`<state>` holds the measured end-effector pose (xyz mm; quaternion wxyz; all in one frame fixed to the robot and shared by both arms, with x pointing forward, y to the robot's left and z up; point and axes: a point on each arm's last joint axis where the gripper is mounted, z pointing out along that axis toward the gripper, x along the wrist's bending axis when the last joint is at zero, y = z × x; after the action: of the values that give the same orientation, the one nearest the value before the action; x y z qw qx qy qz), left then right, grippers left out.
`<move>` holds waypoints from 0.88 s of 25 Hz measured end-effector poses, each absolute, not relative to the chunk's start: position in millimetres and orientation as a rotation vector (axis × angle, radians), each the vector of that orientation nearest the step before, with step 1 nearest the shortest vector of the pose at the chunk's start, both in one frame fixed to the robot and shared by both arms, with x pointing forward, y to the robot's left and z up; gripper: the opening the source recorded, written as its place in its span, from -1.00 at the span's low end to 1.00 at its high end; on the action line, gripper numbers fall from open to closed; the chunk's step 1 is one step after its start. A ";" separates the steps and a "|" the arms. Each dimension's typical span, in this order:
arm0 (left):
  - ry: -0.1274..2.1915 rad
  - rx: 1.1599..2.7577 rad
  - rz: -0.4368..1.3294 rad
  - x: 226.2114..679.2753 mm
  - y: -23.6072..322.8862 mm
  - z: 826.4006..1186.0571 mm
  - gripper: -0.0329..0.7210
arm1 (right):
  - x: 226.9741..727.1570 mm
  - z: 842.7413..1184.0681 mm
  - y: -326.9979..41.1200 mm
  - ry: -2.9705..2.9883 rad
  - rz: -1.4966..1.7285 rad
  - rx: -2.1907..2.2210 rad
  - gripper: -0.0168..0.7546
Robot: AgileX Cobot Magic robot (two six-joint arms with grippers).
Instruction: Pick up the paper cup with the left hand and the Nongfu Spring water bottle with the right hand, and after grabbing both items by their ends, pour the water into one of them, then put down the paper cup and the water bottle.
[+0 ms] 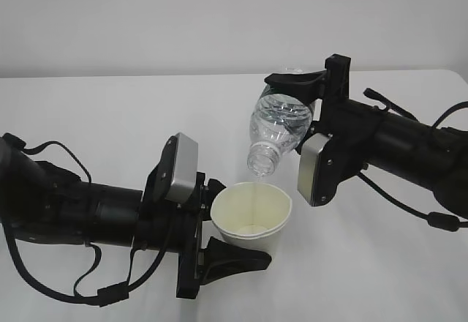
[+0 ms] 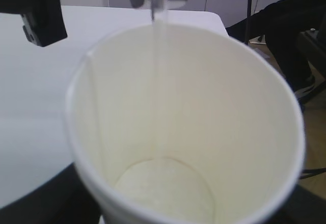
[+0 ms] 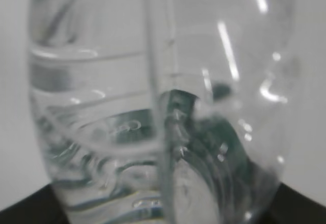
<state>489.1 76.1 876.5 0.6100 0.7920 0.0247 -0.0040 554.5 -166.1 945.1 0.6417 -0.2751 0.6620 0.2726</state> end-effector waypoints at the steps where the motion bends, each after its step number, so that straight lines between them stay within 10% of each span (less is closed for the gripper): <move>1: 0.057 1.829 -0.009 489.1 76.1 876.5 0.42 | 554.5 945.1 -166.1 1.509 0.621 -0.627 0.20; 22: 0.058 1.828 -0.009 489.1 76.1 876.5 0.42 | 554.5 945.3 -166.1 1.503 0.614 -0.635 0.20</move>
<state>489.1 76.1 876.5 0.6101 0.7919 0.0250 -0.0039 554.5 -166.1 945.3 0.6437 -0.2787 0.6599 0.2695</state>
